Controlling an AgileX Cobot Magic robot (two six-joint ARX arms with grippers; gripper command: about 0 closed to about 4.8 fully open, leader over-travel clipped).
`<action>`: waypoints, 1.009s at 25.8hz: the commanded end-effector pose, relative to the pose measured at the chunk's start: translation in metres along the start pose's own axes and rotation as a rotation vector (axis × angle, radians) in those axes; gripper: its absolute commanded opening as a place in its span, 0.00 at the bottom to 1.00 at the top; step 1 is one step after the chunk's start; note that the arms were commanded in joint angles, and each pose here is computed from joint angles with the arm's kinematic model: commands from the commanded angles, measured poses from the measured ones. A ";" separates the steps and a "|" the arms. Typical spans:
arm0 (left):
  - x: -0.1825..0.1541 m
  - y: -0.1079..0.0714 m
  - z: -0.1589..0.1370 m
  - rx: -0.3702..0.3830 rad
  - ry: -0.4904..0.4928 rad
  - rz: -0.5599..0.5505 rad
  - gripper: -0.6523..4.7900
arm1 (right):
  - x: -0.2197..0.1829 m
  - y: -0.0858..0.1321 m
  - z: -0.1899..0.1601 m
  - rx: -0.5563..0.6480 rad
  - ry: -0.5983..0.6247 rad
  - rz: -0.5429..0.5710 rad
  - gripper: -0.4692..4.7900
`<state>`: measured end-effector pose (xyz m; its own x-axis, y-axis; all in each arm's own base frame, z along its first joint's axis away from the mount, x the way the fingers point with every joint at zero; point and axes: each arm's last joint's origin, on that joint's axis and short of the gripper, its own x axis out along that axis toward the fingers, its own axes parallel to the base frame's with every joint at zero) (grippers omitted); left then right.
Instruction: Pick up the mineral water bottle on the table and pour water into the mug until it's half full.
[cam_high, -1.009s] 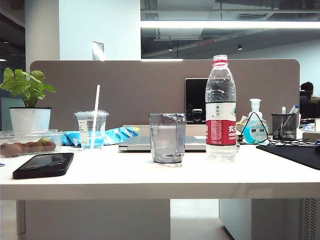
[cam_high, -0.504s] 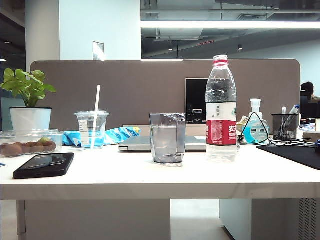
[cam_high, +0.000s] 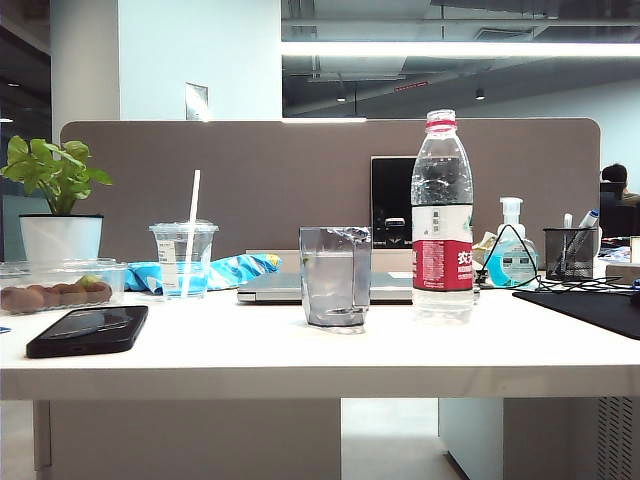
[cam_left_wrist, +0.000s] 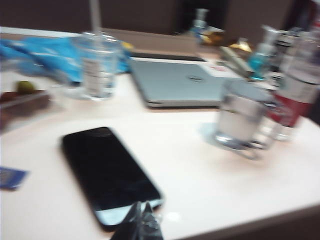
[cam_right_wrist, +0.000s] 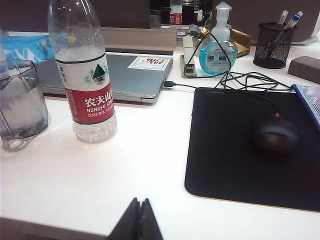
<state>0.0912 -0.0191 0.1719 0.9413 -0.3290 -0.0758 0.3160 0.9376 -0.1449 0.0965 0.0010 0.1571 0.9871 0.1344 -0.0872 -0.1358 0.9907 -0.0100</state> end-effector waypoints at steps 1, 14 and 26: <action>0.004 0.004 -0.006 0.007 -0.051 0.060 0.12 | 0.001 0.000 -0.002 -0.002 -0.003 0.000 0.08; 0.002 0.018 -0.010 0.035 -0.039 0.241 0.12 | 0.001 0.000 -0.002 -0.002 -0.003 0.000 0.08; 0.002 0.017 -0.011 0.028 -0.026 0.204 0.12 | 0.001 0.000 -0.002 -0.002 -0.003 0.001 0.08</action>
<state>0.0973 -0.0047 0.1559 0.9879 -0.1270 -0.0892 0.1180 0.9880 -0.1001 0.0965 0.0010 0.1571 0.9871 0.1344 -0.0872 -0.1358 0.9907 -0.0104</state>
